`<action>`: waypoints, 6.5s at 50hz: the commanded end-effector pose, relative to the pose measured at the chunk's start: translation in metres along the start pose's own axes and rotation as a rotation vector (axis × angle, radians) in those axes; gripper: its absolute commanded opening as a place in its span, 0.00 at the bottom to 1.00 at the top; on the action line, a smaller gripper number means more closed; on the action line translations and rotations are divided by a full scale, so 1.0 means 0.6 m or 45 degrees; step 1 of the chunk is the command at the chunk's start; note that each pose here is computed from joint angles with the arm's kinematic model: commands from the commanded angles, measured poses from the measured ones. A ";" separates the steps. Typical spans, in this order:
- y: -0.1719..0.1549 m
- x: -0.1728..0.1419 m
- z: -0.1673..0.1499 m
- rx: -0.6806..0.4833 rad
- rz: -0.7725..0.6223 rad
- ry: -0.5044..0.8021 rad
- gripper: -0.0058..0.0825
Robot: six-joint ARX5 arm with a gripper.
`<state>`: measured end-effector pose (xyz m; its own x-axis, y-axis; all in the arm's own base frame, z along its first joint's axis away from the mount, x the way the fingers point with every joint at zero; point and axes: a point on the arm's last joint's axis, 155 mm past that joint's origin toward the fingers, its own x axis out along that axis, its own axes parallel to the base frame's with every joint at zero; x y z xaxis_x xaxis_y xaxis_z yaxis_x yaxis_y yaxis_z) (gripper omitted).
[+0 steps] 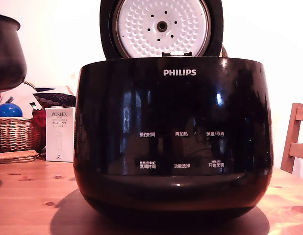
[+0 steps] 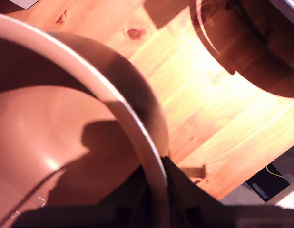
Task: Place the pot you are holding inside the rice cooker
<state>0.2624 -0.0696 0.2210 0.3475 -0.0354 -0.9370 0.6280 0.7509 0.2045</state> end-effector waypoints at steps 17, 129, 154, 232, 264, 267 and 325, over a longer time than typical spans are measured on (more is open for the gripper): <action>0.009 -0.015 0.012 -0.004 0.039 -0.060 0.04; -0.388 -0.086 0.198 0.878 -0.512 -0.460 0.04; -0.392 -0.008 0.158 1.173 -0.366 -0.189 0.04; -0.457 -0.012 0.145 1.037 -0.655 -0.172 0.04; -0.451 0.040 0.151 1.146 -0.573 -0.099 0.04; -0.451 0.040 0.150 1.146 -0.574 -0.096 0.04; -0.444 0.051 0.156 1.137 -0.530 -0.083 0.22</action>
<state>0.1783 -0.3296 0.1718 0.0258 -0.2575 -0.9659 0.9950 -0.0867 0.0497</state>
